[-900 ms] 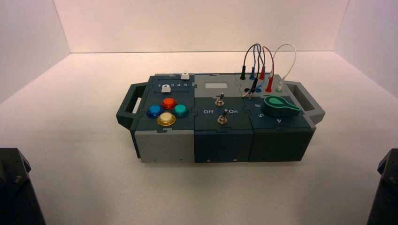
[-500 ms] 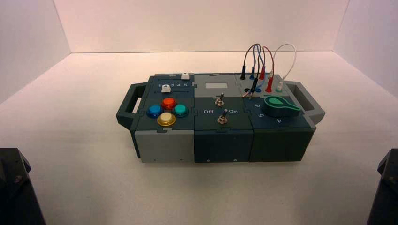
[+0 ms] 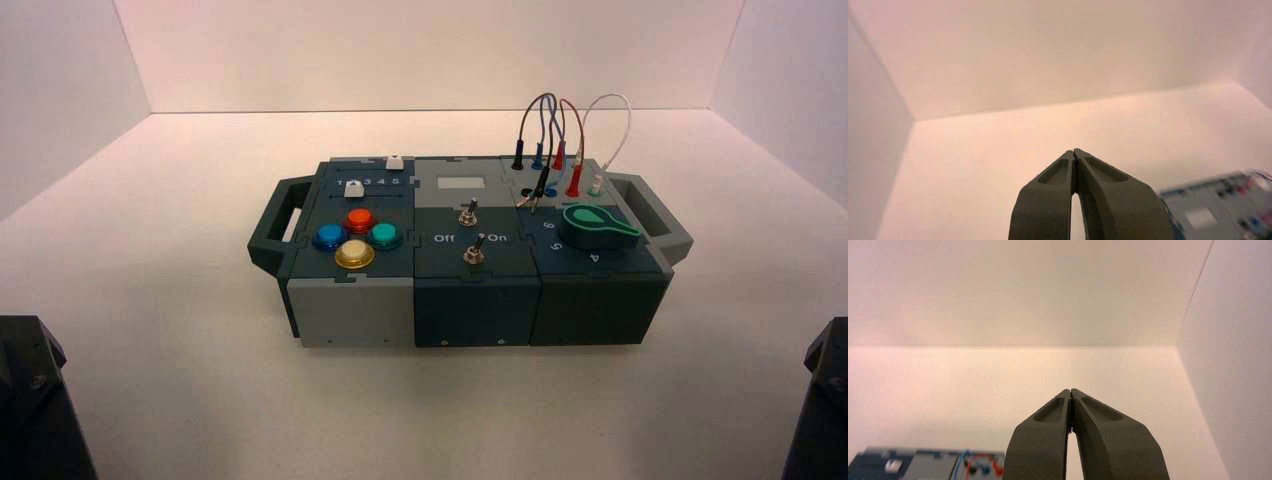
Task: Flip the bottom switch off with the left gripper.
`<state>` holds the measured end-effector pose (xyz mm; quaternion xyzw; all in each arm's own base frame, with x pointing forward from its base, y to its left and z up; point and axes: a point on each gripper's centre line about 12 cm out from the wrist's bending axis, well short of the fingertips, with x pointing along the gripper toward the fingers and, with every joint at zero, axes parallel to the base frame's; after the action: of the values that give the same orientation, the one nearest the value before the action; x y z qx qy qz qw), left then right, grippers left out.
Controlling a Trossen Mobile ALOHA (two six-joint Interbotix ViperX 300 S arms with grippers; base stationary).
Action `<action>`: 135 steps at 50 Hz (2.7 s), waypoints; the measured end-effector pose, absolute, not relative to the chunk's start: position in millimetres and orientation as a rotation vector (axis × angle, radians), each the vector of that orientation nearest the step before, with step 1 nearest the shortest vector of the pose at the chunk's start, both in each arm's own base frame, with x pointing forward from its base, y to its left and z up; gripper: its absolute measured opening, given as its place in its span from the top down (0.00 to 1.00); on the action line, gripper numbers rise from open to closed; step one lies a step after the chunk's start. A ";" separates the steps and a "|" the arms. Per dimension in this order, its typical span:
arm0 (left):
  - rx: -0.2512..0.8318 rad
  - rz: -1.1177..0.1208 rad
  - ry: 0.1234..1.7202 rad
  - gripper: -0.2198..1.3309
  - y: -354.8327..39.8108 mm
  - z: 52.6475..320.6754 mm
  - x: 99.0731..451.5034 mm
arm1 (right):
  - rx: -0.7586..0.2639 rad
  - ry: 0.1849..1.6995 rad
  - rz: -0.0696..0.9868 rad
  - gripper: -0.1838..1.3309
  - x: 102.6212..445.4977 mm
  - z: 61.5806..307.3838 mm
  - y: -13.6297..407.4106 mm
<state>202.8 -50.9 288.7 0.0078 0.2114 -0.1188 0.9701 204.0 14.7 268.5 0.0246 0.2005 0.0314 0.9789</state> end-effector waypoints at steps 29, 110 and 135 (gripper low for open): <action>-0.207 -0.434 0.955 0.97 -100.0 260.2 184.8 | 0.127 1.038 0.087 0.98 211.1 219.8 25.6; -0.126 -0.529 1.448 0.96 -266.6 188.9 170.6 | 0.085 1.475 0.125 0.97 214.9 108.0 60.0; -0.171 -0.515 1.517 0.96 -283.0 158.2 162.8 | 0.051 1.538 0.135 0.97 215.1 85.6 65.8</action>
<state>162.8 -283.0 158.2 -0.0767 0.6792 -0.2305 0.6926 215.1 65.8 85.6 0.0231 0.6946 0.0611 0.7164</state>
